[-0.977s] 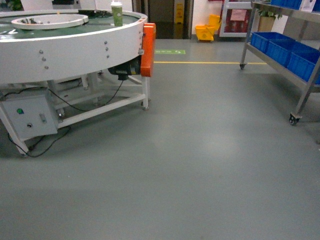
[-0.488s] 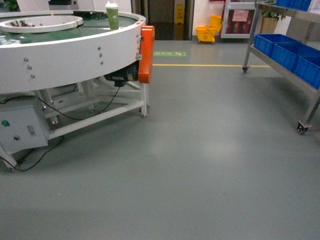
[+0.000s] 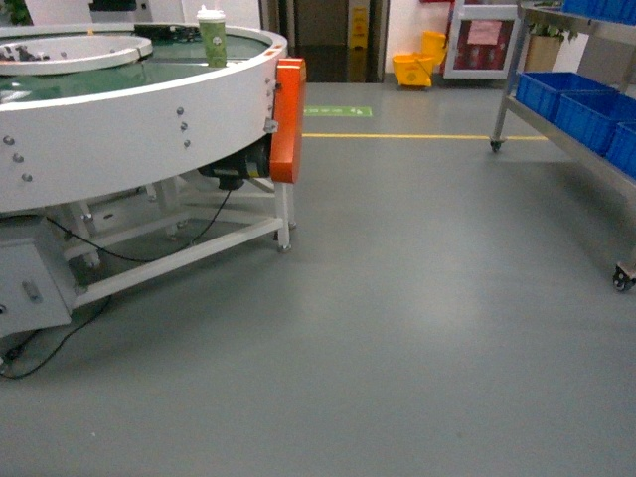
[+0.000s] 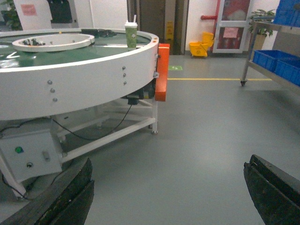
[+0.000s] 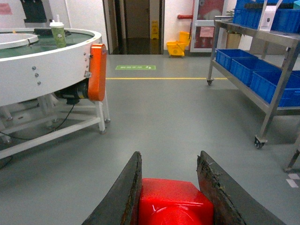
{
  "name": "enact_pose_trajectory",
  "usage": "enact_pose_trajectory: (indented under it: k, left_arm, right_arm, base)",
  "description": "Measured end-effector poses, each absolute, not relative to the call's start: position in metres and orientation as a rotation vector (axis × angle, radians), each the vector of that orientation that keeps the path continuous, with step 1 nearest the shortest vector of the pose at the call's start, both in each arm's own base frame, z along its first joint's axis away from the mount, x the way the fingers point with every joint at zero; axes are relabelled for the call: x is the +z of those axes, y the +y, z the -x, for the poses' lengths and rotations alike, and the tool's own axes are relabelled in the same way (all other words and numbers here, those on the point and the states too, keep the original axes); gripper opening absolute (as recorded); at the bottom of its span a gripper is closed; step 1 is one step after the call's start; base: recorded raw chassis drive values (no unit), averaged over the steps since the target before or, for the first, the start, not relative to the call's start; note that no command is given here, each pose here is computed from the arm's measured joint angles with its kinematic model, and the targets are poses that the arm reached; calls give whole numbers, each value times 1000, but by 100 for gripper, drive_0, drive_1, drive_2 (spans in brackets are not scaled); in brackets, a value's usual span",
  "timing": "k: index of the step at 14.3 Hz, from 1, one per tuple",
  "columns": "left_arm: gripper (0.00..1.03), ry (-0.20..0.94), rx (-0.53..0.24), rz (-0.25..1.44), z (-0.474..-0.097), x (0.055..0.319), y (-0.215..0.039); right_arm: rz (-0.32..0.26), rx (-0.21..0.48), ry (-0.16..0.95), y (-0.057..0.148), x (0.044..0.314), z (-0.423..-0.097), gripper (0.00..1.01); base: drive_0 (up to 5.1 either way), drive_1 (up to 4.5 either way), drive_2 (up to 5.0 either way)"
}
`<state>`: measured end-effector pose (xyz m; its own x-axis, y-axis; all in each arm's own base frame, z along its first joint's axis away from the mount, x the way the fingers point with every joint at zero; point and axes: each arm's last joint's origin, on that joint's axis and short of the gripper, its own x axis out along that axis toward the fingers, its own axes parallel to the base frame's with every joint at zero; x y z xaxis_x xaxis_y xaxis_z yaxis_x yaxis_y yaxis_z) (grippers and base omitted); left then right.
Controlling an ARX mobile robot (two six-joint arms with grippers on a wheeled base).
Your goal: Pick red block from blue box to shelf
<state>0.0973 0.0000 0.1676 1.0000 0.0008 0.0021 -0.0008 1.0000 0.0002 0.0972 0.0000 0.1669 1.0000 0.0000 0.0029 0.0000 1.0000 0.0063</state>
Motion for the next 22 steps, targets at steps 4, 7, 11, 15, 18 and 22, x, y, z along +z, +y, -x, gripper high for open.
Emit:
enact_pose_trajectory:
  k: [4,7,11,15,18,22]
  left_arm:
    - [98,0,0,0,-97,167,0]
    - [98,-4,0,-1,-97,168,0]
    - [98,-4,3,0,-97,168,0]
    - [98,-6,0,0,-97,168,0]
    - [98,-3,1,0,-97,168,0]
    - [98,-1,2,0,-97,167,0]
  right_arm:
    - [-6,0,-4,0,167,-97,29]
    - [-6,0,-5,0,167,-97,29]
    - [-6,0,-7,0,167,-97,29]
    - [-6,0,-4,0,167,-97,29]
    - [-6,0,-2,0,167,-97,29]
    - [-6,0,-2,0,167,-97,29]
  base:
    - [7,422,-408]
    - [7,422,-408]
    - [7,422,-408]
    - [7,422,-408]
    - [7,422,-408]
    - [0,0,0]
